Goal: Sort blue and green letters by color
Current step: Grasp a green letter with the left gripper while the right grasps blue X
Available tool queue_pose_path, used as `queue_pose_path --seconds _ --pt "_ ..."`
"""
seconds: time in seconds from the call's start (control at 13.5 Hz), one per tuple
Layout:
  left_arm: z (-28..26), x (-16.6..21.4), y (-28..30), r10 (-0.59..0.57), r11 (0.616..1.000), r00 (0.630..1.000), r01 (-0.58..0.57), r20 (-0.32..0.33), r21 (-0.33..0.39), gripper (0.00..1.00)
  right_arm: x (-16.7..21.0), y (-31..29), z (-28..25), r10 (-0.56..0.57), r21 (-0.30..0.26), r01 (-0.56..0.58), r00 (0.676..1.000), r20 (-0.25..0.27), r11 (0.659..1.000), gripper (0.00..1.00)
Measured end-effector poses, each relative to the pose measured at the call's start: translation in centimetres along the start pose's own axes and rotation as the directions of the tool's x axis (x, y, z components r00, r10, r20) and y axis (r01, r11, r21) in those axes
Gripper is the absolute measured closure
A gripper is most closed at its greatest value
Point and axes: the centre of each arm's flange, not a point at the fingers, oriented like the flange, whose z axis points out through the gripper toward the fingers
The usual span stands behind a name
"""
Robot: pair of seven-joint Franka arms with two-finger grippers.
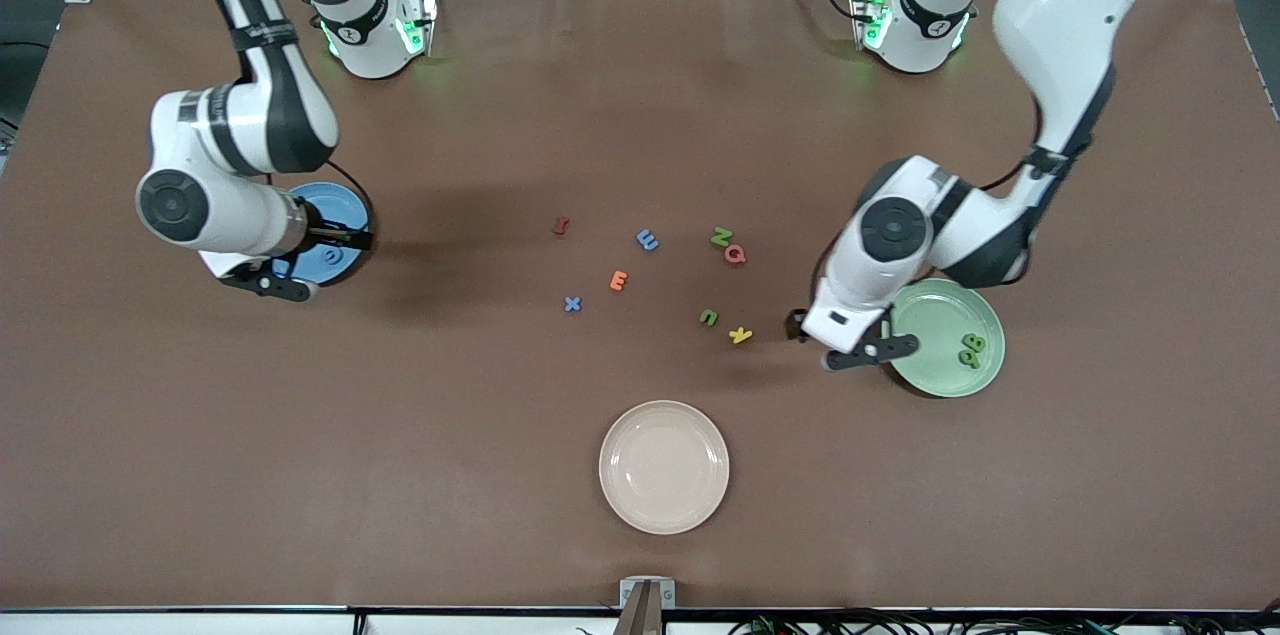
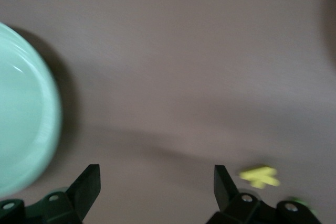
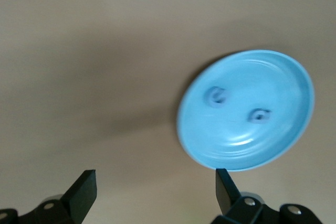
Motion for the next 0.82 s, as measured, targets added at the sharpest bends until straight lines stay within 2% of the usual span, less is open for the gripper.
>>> queue_pose_path --seconds 0.07,0.15,0.22,0.3,0.37,0.52,0.82 --pt "0.3 -1.0 2.0 -0.038 0.999 0.999 0.038 0.004 -0.010 0.10 -0.4 -2.9 -0.6 0.026 -0.001 -0.026 0.999 -0.023 1.000 0.00" --pt "0.6 -1.8 3.7 -0.087 0.996 0.996 0.087 0.009 -0.019 0.10 -0.6 -5.7 -0.8 0.059 0.007 -0.059 0.997 -0.041 0.998 0.00" --pt "1.0 -2.7 5.4 -0.139 0.990 0.990 0.140 0.017 -0.027 0.16 -0.7 -8.4 -0.4 0.084 0.028 -0.083 0.995 -0.052 0.996 0.00" --pt "1.4 -3.5 6.9 -0.191 0.981 0.981 0.191 0.025 -0.032 0.16 -0.7 -10.5 0.2 0.103 0.056 -0.100 0.993 -0.054 0.993 0.00" --pt "2.0 -4.3 8.3 -0.238 0.971 0.971 0.239 0.032 -0.033 0.21 -0.5 -12.1 1.0 0.115 0.079 -0.110 0.992 -0.060 0.991 0.00" --pt "3.4 -5.5 10.3 -0.330 0.943 0.943 0.331 0.042 -0.026 0.24 -0.1 -14.4 2.9 0.108 0.105 -0.098 0.989 -0.096 0.990 0.00" --pt "5.6 -6.6 11.9 -0.505 0.862 0.861 0.506 0.065 -0.002 0.32 -1.6 -20.4 5.6 0.023 0.127 0.001 0.982 -0.189 0.992 0.00"
